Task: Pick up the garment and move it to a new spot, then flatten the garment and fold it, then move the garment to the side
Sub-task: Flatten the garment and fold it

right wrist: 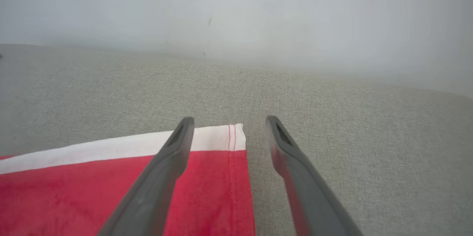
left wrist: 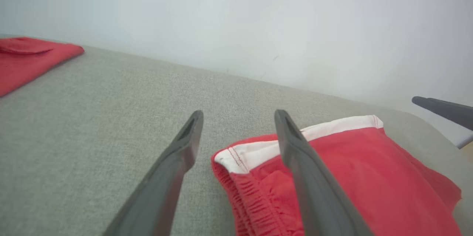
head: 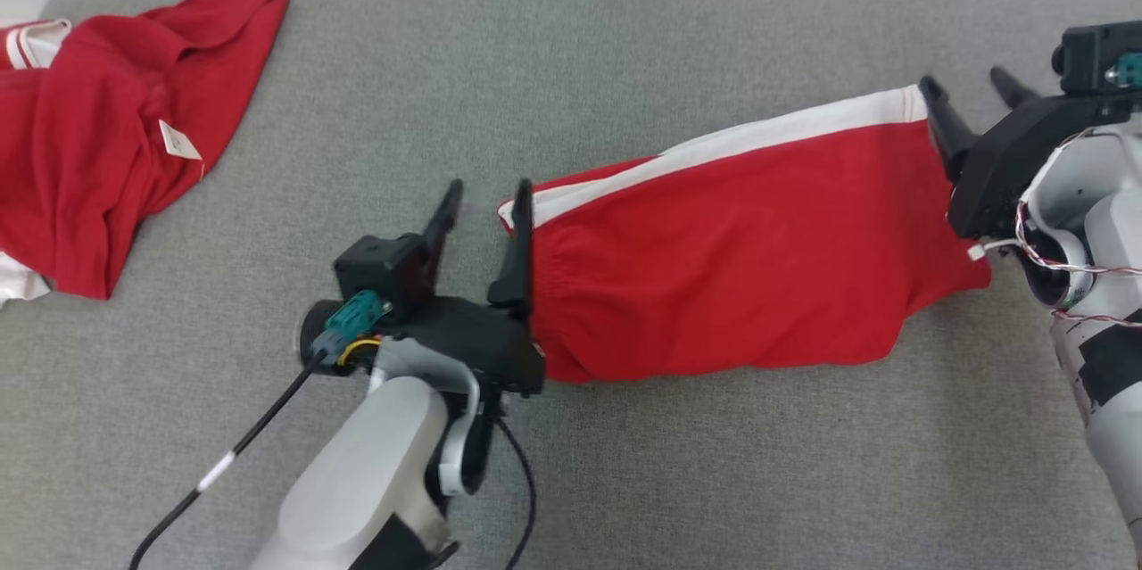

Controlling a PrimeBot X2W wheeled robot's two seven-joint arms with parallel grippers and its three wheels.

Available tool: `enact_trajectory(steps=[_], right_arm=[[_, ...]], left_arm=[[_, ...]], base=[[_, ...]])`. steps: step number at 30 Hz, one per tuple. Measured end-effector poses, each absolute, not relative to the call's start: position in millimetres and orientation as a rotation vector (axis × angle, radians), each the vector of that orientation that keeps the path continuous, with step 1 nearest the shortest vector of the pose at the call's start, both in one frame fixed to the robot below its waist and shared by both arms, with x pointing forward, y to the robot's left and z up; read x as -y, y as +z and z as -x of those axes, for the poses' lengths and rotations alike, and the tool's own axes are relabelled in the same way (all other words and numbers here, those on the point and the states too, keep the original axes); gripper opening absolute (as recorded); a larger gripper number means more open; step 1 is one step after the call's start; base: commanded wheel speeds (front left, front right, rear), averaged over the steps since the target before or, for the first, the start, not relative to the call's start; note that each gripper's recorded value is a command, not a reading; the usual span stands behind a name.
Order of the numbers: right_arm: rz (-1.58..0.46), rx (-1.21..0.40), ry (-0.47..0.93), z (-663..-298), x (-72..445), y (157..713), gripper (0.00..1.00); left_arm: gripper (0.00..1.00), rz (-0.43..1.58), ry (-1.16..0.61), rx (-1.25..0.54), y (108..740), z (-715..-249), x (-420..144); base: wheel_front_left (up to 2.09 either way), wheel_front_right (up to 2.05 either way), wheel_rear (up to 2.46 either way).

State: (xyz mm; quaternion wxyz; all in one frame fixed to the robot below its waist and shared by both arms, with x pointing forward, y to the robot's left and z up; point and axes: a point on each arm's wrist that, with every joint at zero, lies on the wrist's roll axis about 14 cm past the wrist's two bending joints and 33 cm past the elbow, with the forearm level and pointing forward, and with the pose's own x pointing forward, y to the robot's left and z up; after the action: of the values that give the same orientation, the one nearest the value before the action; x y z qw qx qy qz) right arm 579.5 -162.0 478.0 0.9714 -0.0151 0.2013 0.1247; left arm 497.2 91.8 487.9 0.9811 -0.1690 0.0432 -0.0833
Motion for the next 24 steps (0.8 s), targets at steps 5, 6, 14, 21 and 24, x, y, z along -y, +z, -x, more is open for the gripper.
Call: enact_trajectory(steps=[5,6,14,21,24], right_arm=[[-0.023,-0.519,0.237,-561.5,166.1,469.1,1.00],[-0.024,-0.550,0.229,-555.8,169.7,465.3,1.00],[-0.071,-0.675,0.170,-536.4,189.3,453.6,1.00],[-0.079,-0.760,0.144,-532.2,191.4,430.6,1.00],[-0.076,-0.774,0.140,-535.7,189.3,424.3,1.00]], left_arm=[[1.00,0.216,-0.186,0.012,508.9,-478.0,-103.5],[1.00,0.190,-0.189,0.016,507.3,-469.4,-105.4],[1.00,0.094,-0.153,0.024,497.0,-413.0,-130.7],[1.00,0.118,-0.049,-0.013,482.0,-375.2,-156.8],[1.00,0.116,-0.026,-0.008,483.1,-366.5,-162.0]], base=[[0.00,0.00,0.00],[0.00,0.00,0.00],[0.00,0.00,0.00],[0.00,0.00,0.00],[0.00,0.00,0.00]])
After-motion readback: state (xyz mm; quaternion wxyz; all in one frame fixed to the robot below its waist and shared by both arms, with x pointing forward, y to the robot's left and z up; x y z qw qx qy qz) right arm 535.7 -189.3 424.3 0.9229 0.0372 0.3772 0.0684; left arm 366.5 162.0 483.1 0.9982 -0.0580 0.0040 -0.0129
